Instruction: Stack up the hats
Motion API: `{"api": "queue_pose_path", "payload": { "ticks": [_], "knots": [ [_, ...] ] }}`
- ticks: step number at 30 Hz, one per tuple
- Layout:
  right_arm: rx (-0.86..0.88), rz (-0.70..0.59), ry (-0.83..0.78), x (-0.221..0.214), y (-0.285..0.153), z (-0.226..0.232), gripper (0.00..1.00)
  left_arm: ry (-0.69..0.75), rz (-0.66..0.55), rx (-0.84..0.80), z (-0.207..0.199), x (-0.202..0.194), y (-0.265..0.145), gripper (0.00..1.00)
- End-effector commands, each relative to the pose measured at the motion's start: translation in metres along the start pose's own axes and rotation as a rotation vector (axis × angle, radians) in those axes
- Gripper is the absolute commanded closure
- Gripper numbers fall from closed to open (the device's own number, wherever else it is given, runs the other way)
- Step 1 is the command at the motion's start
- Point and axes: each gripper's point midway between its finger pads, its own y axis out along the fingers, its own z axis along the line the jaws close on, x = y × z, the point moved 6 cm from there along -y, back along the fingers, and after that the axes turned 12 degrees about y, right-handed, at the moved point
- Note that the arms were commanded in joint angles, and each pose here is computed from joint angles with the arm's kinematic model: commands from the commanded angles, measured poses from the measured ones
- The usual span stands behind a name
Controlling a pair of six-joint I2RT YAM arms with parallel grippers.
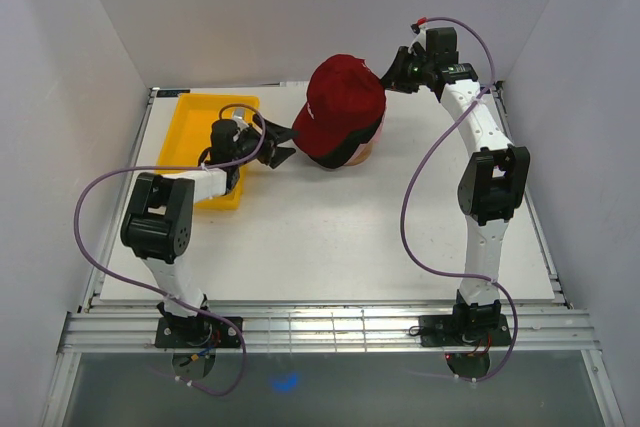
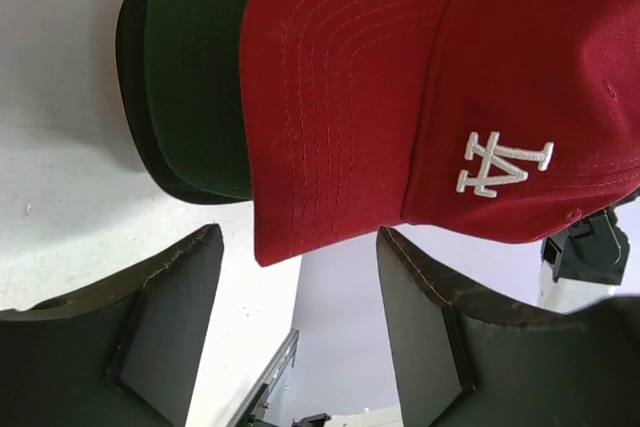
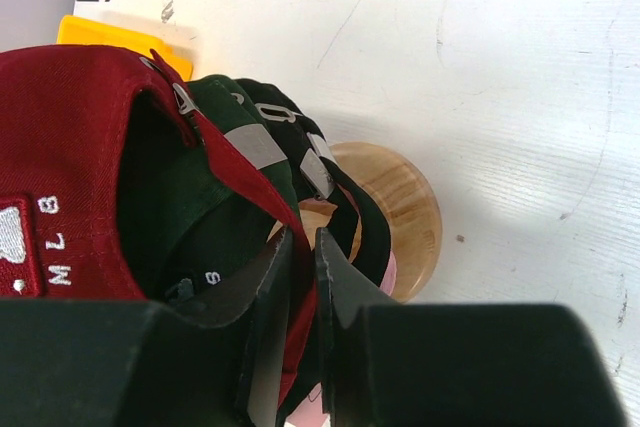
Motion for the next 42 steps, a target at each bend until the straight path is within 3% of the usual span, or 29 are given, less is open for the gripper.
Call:
{"api": "queue_pose_path", "payload": {
  "ticks": [1,6,17,31,37,38,42],
  "knots": [
    [0.032,-0.043,-0.029,0.014,-0.011,0.011,0.80,0.004,-0.047,-0.085,-0.015,0.003,0.004,0.27],
    [0.024,-0.028,-0.020,0.010,-0.007,0.005,0.81,-0.006,-0.070,-0.103,-0.014,0.002,0.006,0.28],
    [-0.011,0.003,0.014,-0.002,-0.003,-0.012,0.84,-0.017,-0.078,-0.098,-0.013,0.004,0.013,0.50],
    [-0.018,0.004,0.017,-0.005,-0.005,-0.015,0.86,-0.010,-0.082,-0.107,-0.018,0.010,0.020,0.70],
    [-0.031,0.018,0.025,-0.010,-0.004,-0.022,0.87,0.029,-0.093,-0.140,-0.030,0.015,0.023,0.55],
    [-0.028,0.016,0.023,-0.009,-0.004,-0.020,0.87,0.025,-0.091,-0.140,-0.030,0.015,0.023,0.48],
    [-0.015,0.007,0.019,-0.005,-0.006,-0.015,0.87,0.014,-0.092,-0.141,-0.030,0.016,0.025,0.46]
  ]
}}
